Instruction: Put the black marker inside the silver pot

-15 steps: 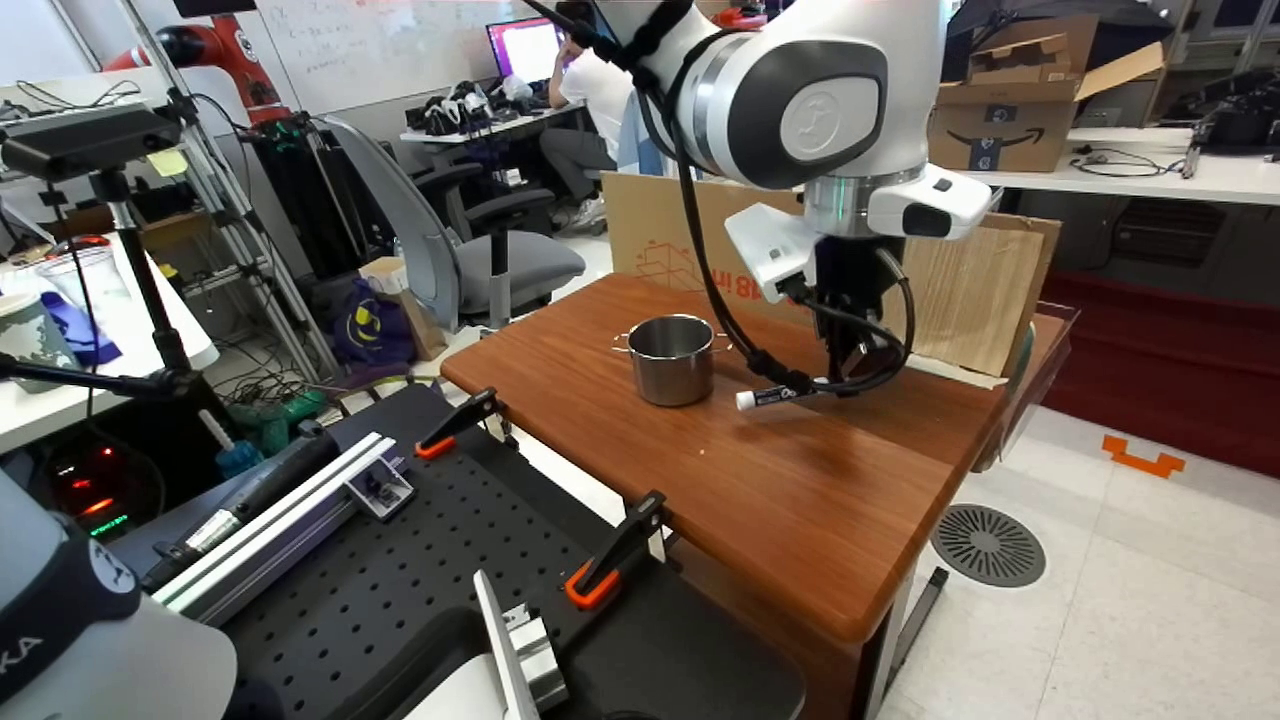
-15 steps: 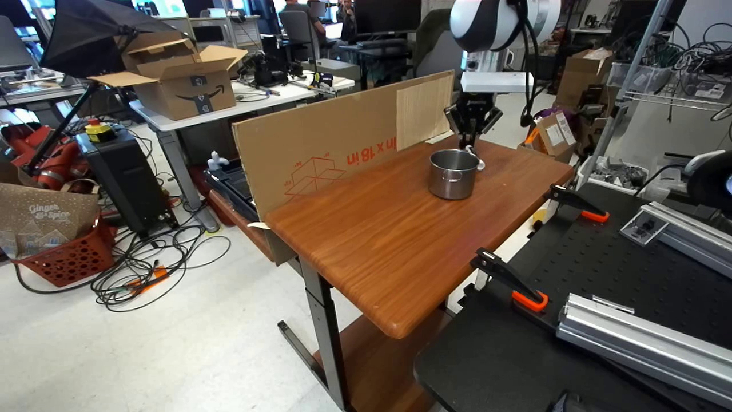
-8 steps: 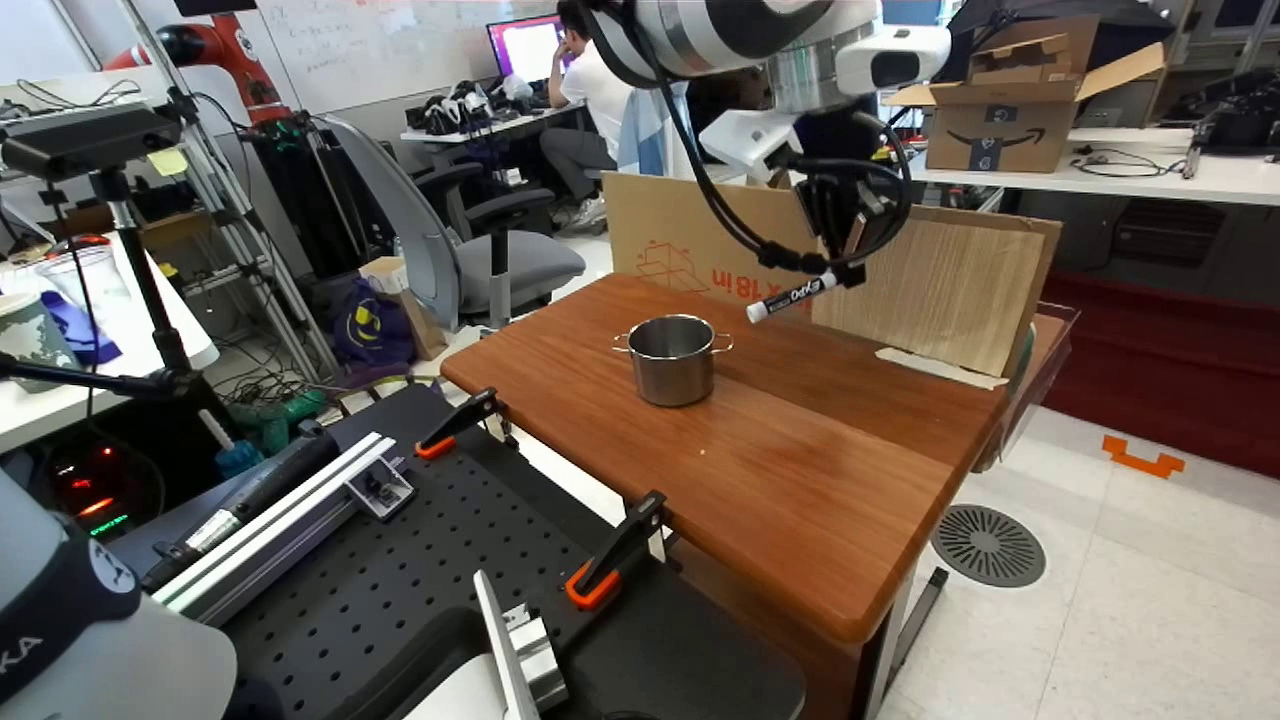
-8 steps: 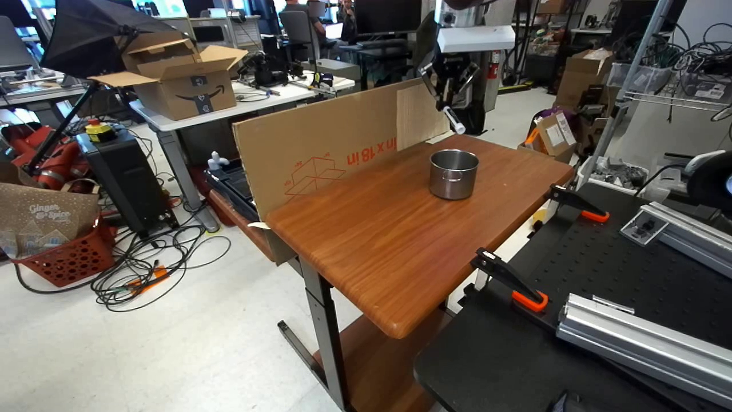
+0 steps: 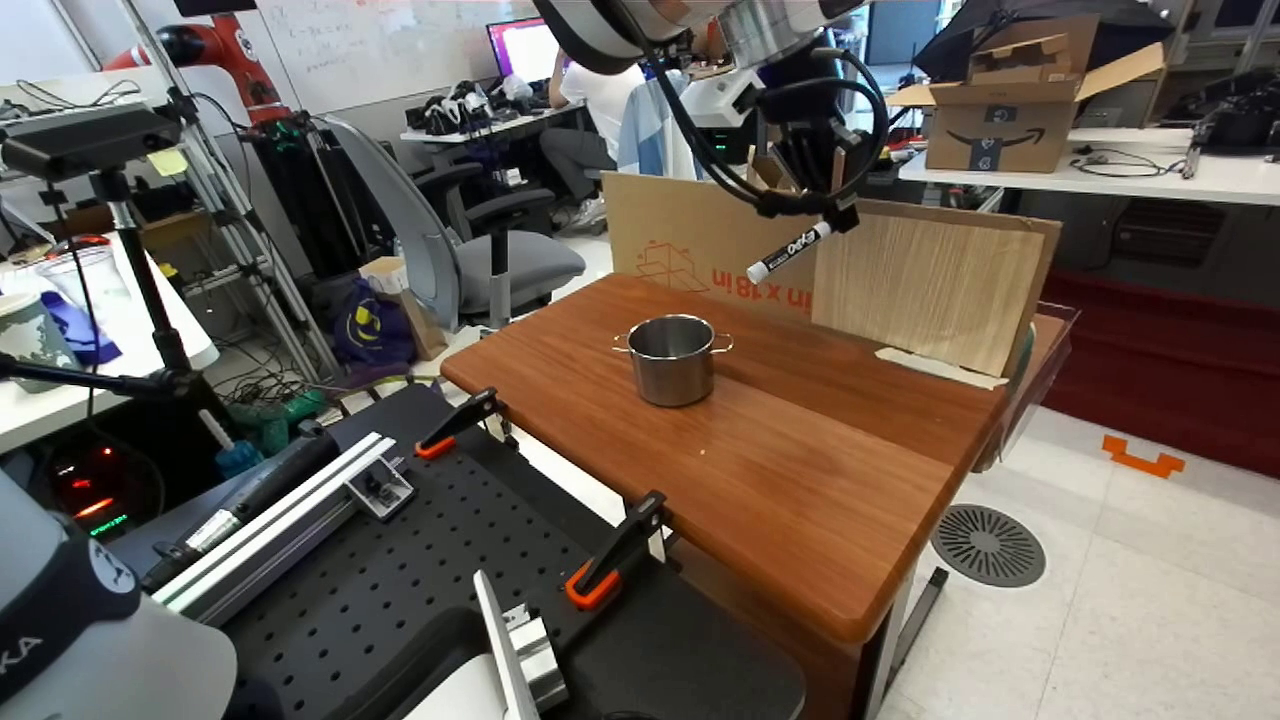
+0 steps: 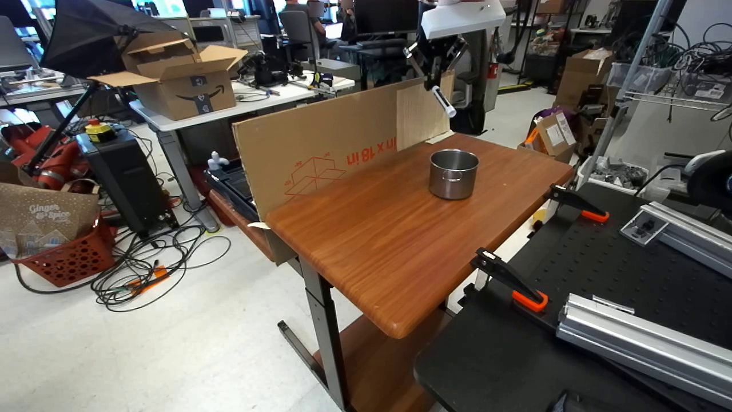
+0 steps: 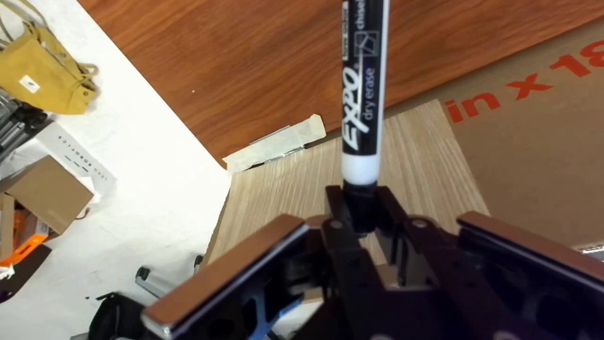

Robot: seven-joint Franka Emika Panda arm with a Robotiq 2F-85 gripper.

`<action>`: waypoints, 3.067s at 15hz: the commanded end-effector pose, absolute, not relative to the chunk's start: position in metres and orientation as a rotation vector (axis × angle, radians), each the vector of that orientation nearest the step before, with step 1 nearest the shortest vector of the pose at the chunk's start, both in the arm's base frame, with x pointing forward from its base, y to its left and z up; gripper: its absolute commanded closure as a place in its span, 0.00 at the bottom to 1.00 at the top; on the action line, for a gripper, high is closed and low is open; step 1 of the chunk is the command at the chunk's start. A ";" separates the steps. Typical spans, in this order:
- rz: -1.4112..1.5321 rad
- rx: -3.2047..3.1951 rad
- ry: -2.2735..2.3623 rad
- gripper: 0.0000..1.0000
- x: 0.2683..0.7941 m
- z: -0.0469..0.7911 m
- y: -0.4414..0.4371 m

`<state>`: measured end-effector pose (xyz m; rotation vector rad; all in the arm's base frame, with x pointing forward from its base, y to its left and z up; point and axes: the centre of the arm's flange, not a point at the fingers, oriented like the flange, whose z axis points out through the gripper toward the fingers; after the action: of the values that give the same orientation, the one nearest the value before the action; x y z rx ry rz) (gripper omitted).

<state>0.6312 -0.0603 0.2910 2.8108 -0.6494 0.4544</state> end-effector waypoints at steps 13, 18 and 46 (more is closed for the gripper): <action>0.781 2.674 -0.524 0.95 0.610 0.285 -0.007; 0.830 2.698 -0.492 0.95 0.605 0.280 0.002; 0.805 2.852 -0.275 0.95 0.542 0.266 0.059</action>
<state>0.5591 0.0636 0.2624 2.8347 -0.2849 0.7836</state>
